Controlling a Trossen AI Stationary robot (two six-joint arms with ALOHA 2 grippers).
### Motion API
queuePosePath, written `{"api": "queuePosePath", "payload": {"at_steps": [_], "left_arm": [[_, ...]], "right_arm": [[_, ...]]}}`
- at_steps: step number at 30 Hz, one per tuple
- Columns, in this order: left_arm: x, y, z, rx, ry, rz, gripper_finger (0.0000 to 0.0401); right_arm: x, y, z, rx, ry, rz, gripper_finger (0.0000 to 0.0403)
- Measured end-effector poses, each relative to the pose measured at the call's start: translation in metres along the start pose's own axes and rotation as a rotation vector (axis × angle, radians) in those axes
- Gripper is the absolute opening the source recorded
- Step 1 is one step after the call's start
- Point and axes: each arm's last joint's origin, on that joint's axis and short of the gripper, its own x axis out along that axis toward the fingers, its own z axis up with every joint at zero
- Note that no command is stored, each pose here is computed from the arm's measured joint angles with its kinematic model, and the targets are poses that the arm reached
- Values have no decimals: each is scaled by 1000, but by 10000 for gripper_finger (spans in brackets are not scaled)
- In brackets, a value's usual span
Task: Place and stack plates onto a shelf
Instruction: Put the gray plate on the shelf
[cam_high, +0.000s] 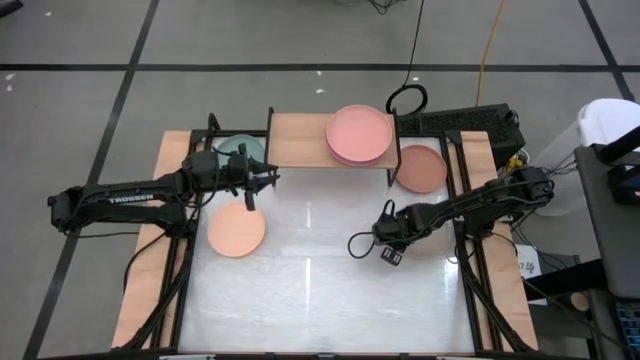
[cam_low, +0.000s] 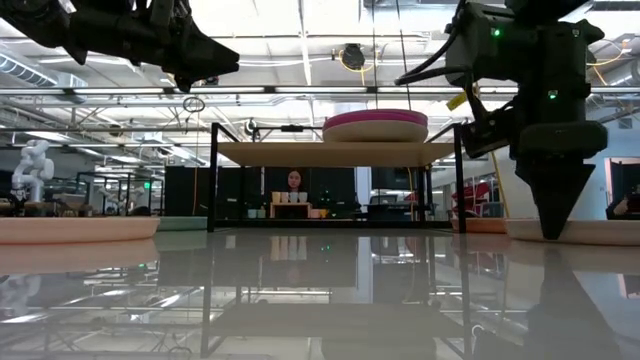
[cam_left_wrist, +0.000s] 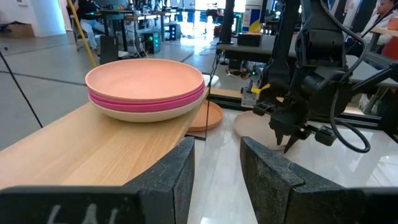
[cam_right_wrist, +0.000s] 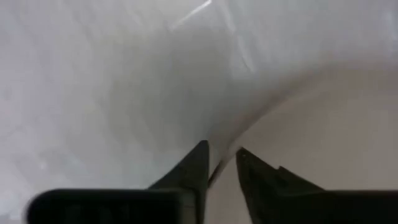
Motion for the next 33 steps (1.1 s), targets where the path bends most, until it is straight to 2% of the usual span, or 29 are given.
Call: {"api": "queuePosePath", "payload": {"at_steps": [4, 9, 13, 18, 26, 31, 33], "left_arm": [[0, 0, 0, -3, 0, 0, 133], [0, 0, -1, -4, 5, 0, 133], [0, 0, 0, -4, 4, 0, 133], [0, 0, 0, -1, -2, 0, 133], [0, 0, 1, -3, -12, 0, 133], [-4, 0, 4, 19, -21, 1, 133], [-9, -1, 6, 28, -30, 2, 133]], "right_arm": [[0, 2, -1, -48, 32, 46, 11], [-5, 6, -4, -75, 43, 108, 5], [-17, 15, -8, -162, 10, 168, 3], [-46, 28, -4, -228, -117, 264, 1], [-93, 46, 18, -317, -496, 422, 1], [-110, 49, 33, -407, -678, 446, 0], [-117, 46, 40, -389, -740, 400, 0]]}}
